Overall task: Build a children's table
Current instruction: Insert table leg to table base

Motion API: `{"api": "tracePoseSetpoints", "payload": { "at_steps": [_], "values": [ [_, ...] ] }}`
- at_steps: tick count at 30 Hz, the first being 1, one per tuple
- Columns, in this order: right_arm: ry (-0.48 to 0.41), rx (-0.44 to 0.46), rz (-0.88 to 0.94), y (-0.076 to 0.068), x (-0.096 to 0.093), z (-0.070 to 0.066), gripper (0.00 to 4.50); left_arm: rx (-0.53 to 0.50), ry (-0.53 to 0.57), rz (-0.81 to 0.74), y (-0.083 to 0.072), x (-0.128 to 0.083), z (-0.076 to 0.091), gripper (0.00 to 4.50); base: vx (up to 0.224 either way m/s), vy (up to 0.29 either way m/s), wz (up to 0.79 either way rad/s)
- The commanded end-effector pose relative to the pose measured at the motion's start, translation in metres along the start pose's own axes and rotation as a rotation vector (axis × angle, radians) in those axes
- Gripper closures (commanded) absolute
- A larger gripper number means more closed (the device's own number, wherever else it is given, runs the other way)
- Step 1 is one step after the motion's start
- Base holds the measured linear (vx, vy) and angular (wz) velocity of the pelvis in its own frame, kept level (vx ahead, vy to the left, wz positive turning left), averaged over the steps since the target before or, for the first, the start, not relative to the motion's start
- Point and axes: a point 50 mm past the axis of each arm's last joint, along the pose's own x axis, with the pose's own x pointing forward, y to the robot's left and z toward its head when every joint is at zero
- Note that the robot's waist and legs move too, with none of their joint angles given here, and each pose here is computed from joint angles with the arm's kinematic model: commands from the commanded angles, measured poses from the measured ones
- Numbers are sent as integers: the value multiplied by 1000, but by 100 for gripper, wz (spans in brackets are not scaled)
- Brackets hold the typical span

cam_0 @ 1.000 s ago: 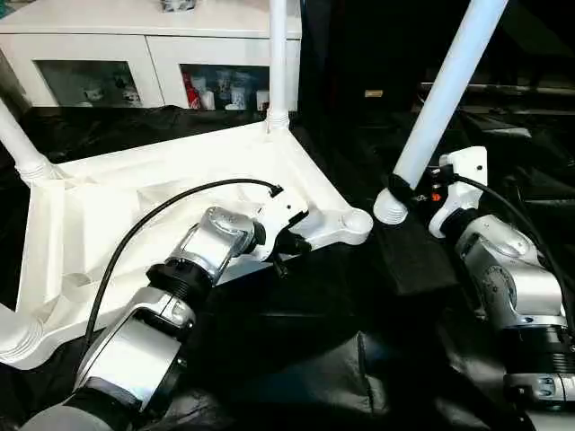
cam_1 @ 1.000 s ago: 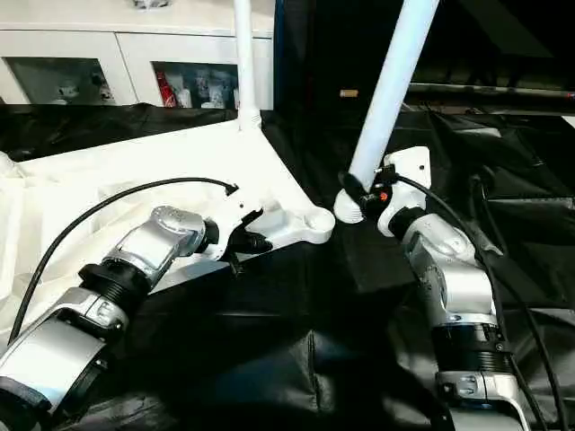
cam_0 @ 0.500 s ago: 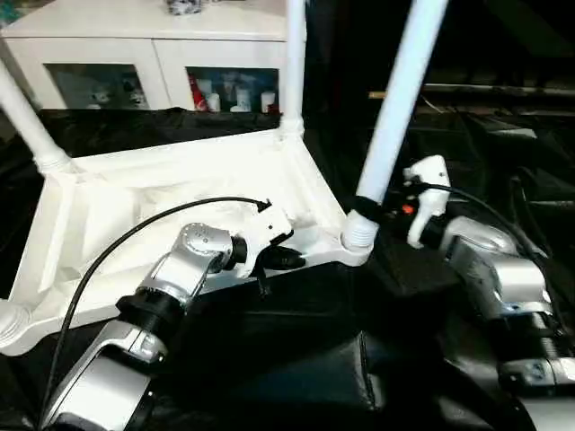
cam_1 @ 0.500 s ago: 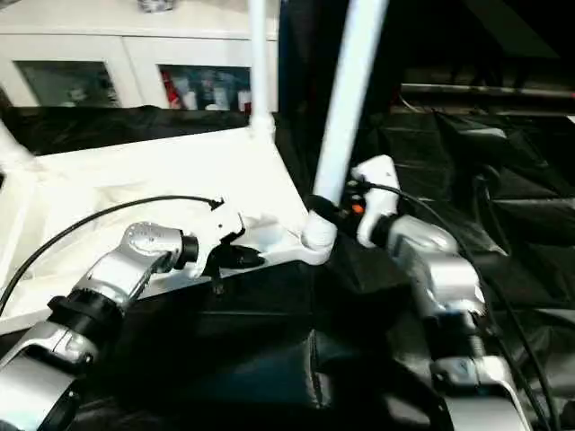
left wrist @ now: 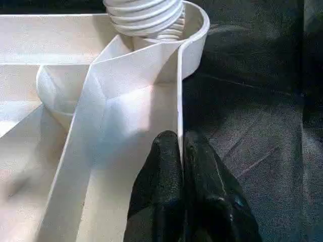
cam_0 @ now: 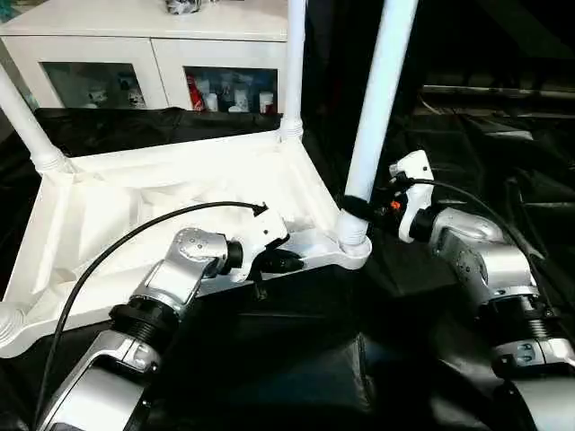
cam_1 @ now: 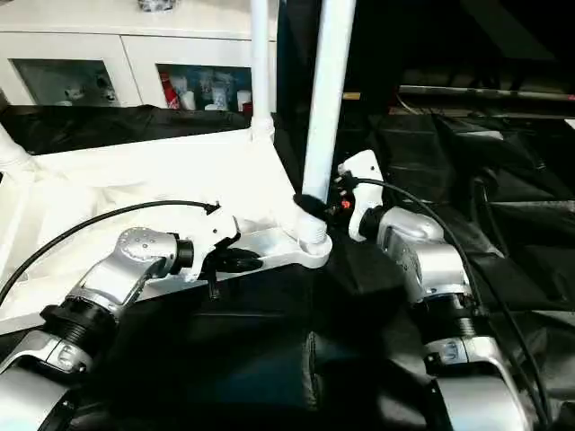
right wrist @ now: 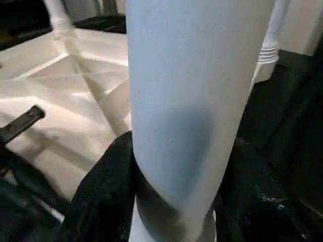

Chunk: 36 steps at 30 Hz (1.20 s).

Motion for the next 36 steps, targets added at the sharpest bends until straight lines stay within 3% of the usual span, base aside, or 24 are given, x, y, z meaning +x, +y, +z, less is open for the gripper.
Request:
{"api": "tracePoseSetpoints", "payload": {
  "at_steps": [1,13,28,36],
  "values": [
    [96,29,18,0,-4,-16,264,31,3,-51,-5,3,1,450,0,0,0],
    [168,29,55,-2,-20,-20,264,49,48,-116,-4,3,2,450,0,0,0],
    [128,95,114,7,-20,-14,264,50,57,-120,-4,4,1,450,0,0,0],
    [107,163,59,2,-14,-31,264,51,56,-120,-4,3,0,450,0,0,0]
  ]
}}
